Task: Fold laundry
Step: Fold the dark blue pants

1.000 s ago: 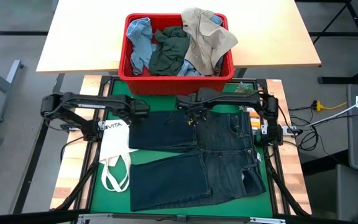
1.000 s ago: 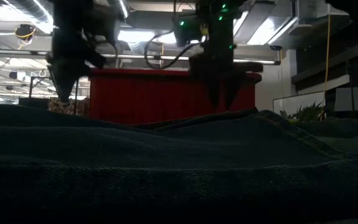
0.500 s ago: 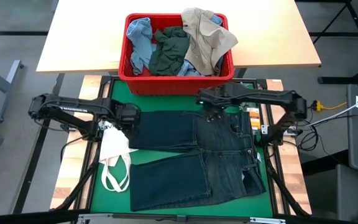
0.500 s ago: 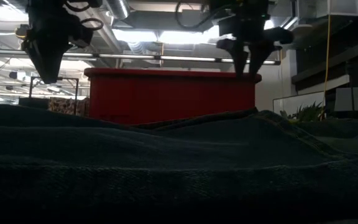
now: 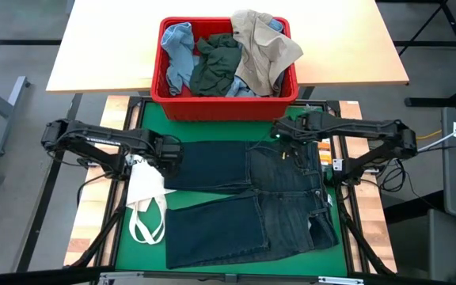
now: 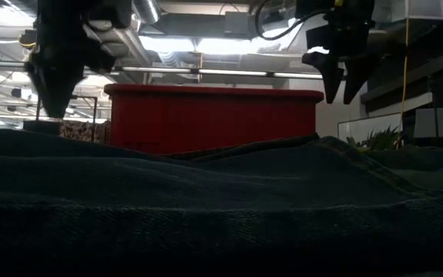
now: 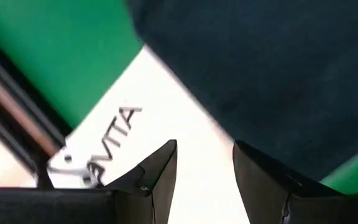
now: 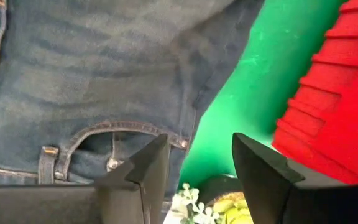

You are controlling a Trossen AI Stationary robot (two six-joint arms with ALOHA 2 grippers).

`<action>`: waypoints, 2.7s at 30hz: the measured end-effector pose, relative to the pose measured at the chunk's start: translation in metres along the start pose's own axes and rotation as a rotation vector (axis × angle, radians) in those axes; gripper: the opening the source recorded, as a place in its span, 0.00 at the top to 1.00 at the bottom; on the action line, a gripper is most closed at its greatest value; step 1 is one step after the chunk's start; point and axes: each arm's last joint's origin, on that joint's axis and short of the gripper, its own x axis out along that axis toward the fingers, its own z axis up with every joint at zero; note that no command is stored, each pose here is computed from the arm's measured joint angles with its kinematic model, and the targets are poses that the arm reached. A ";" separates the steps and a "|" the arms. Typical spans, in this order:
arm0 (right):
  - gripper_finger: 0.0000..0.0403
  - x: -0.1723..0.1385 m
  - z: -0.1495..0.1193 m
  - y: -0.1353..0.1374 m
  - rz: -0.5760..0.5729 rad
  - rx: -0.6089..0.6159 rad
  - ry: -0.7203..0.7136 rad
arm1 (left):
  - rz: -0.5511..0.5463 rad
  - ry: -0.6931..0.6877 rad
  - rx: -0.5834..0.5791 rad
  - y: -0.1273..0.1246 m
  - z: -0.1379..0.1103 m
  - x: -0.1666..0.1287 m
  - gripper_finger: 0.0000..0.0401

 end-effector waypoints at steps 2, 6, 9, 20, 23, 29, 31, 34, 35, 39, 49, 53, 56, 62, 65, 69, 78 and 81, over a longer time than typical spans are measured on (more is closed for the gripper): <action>0.56 -0.003 -0.001 0.000 -0.017 0.004 -0.014 | 0.012 0.046 -0.053 0.001 0.001 0.008 0.62; 0.56 -0.004 -0.001 -0.001 -0.027 0.008 -0.029 | 0.006 0.096 -0.099 0.002 0.004 0.013 0.62; 0.56 -0.004 0.000 -0.001 -0.036 0.010 -0.041 | 0.008 0.093 -0.110 0.004 0.006 0.014 0.62; 0.56 -0.004 0.000 -0.001 -0.037 0.011 -0.042 | 0.122 -0.048 -0.058 0.007 0.010 0.014 0.62; 0.56 -0.004 0.000 -0.001 -0.035 0.010 -0.040 | 0.118 -0.042 -0.056 0.007 0.010 0.014 0.62; 0.56 -0.004 0.000 -0.001 -0.034 0.009 -0.038 | 0.112 -0.046 -0.062 0.007 0.011 0.014 0.62; 0.56 -0.004 0.000 -0.001 -0.033 0.009 -0.038 | 0.108 -0.053 -0.082 0.006 0.011 0.014 0.62; 0.56 -0.004 0.000 -0.001 -0.032 0.009 -0.036 | 0.128 -0.077 -0.083 0.007 0.012 0.014 0.62; 0.56 -0.004 0.000 -0.001 -0.032 0.009 -0.036 | 0.135 -0.087 -0.082 0.007 0.012 0.014 0.62; 0.56 -0.004 0.000 -0.001 -0.032 0.009 -0.036 | 0.145 -0.098 -0.079 0.007 0.012 0.014 0.62; 0.56 -0.009 -0.003 0.000 -0.044 0.013 -0.051 | 0.024 -0.164 -0.189 -0.002 0.019 0.018 0.62; 0.56 -0.012 -0.005 0.000 -0.050 0.022 -0.060 | -0.027 -0.086 -0.250 -0.003 0.014 0.034 0.62; 0.56 -0.013 -0.005 0.001 -0.053 0.024 -0.064 | -0.009 -0.025 -0.300 0.001 0.006 0.047 0.62; 0.56 -0.013 -0.005 0.001 -0.054 0.026 -0.066 | -0.050 -0.011 -0.347 0.002 0.000 0.068 0.62; 0.56 -0.013 -0.005 0.001 -0.054 0.027 -0.066 | -0.095 -0.028 -0.354 -0.001 0.000 0.073 0.62; 0.56 -0.013 -0.005 0.001 -0.053 0.027 -0.066 | -0.116 -0.038 -0.381 -0.001 -0.001 0.080 0.62; 0.56 -0.013 -0.005 0.001 -0.053 0.027 -0.065 | -0.130 -0.011 -0.383 0.000 -0.004 0.085 0.69; 0.56 -0.013 -0.005 0.001 -0.053 0.027 -0.064 | -0.127 -0.019 -0.383 0.000 -0.004 0.085 0.80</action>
